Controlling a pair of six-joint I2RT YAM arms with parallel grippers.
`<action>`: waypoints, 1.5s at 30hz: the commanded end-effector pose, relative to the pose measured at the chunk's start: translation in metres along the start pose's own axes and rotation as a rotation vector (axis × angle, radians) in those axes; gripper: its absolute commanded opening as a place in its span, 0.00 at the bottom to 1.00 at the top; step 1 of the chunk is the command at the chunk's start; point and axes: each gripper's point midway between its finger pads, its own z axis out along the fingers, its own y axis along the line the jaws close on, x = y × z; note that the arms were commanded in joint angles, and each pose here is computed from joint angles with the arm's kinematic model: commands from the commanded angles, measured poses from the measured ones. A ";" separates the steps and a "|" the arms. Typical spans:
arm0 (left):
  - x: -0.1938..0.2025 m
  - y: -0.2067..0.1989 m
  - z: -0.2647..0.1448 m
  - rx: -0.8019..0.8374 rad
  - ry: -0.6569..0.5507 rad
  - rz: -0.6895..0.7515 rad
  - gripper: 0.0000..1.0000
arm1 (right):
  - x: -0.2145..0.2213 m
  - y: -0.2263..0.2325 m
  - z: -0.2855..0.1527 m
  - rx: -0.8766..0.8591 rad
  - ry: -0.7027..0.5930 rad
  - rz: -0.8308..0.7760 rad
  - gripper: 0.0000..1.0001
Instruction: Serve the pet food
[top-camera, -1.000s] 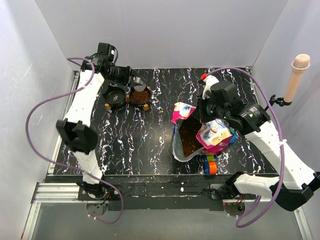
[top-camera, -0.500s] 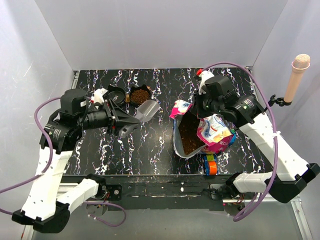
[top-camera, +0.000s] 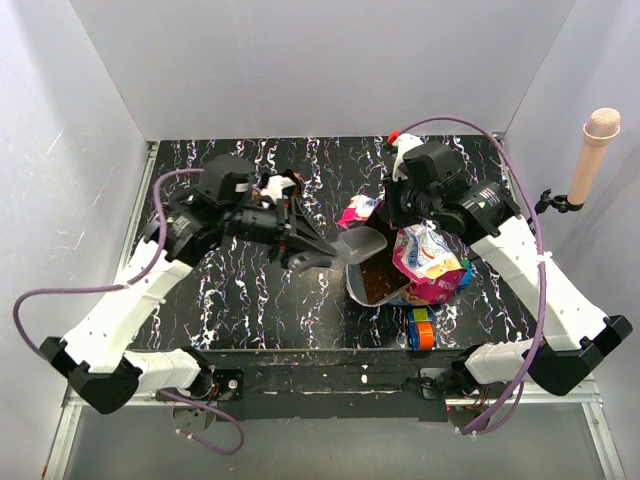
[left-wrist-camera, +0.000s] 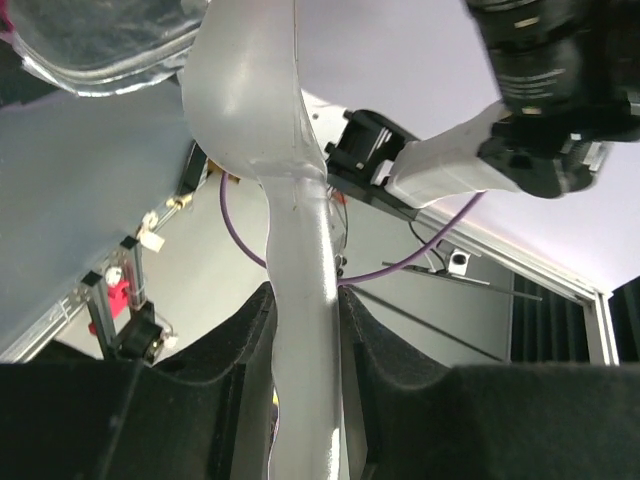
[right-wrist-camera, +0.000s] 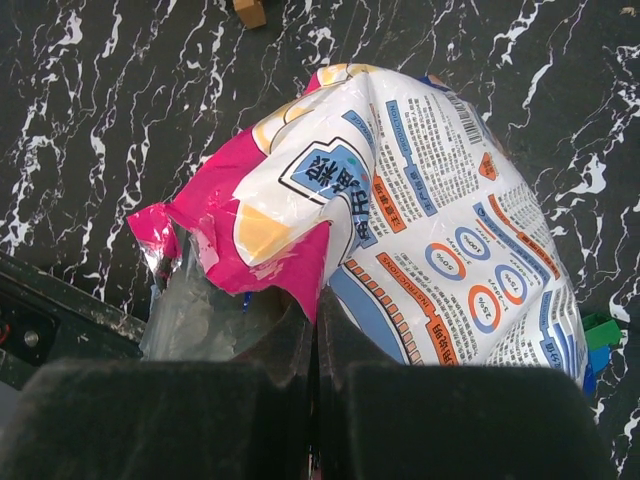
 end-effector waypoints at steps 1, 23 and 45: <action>0.019 -0.012 0.013 0.021 0.031 0.013 0.00 | -0.058 0.010 -0.010 -0.025 -0.199 0.006 0.01; -0.090 0.106 0.121 -0.505 -0.188 -0.468 0.00 | -0.059 0.014 -0.026 -0.060 -0.215 -0.004 0.01; -0.184 0.183 0.212 -0.203 -0.288 0.246 0.00 | -0.047 0.029 -0.043 -0.156 -0.201 0.040 0.01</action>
